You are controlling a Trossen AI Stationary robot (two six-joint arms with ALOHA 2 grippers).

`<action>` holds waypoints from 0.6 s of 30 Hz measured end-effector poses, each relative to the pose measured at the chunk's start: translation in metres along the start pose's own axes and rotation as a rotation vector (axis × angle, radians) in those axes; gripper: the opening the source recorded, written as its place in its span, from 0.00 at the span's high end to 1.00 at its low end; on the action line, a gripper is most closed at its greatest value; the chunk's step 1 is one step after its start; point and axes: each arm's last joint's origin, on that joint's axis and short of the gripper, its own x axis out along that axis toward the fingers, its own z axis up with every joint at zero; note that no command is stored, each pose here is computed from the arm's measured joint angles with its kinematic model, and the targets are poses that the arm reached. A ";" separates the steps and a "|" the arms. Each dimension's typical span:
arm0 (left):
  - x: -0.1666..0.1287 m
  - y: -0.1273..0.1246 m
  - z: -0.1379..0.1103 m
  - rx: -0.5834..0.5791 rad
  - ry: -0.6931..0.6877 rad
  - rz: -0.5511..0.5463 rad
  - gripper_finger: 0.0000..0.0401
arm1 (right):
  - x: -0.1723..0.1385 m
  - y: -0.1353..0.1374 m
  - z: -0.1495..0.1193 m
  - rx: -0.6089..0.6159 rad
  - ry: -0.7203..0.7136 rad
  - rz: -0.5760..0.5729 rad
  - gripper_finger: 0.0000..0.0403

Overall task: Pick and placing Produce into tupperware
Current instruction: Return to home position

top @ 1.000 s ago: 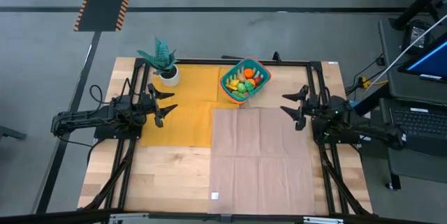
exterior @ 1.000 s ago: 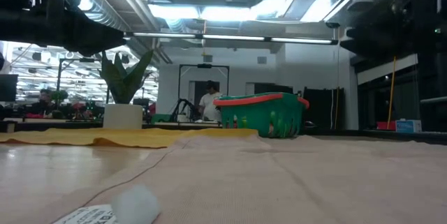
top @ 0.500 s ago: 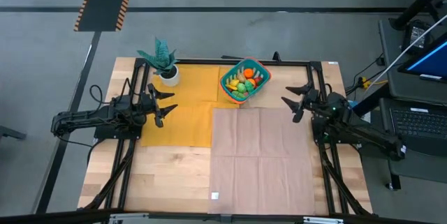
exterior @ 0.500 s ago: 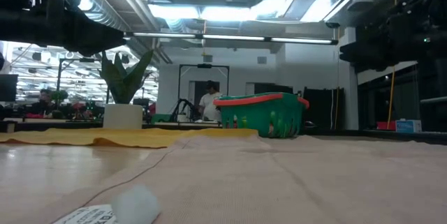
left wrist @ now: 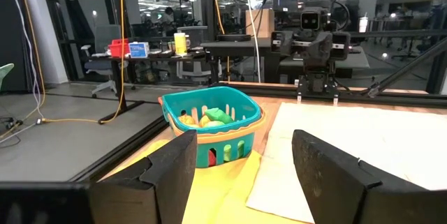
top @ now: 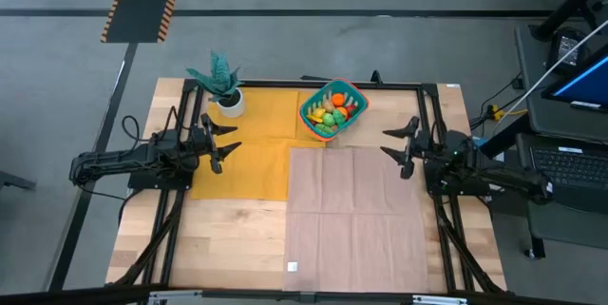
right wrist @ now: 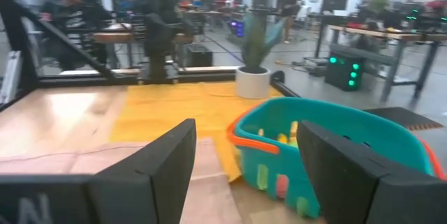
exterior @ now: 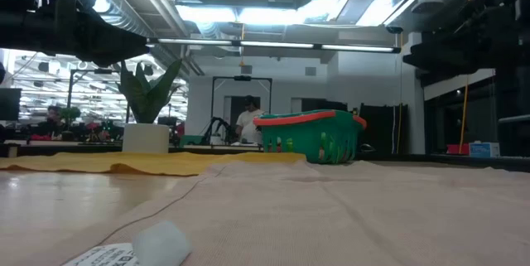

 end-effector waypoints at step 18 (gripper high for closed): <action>0.000 0.000 0.000 0.000 0.000 0.000 0.43 | 0.000 0.002 0.000 0.031 -0.001 0.019 0.38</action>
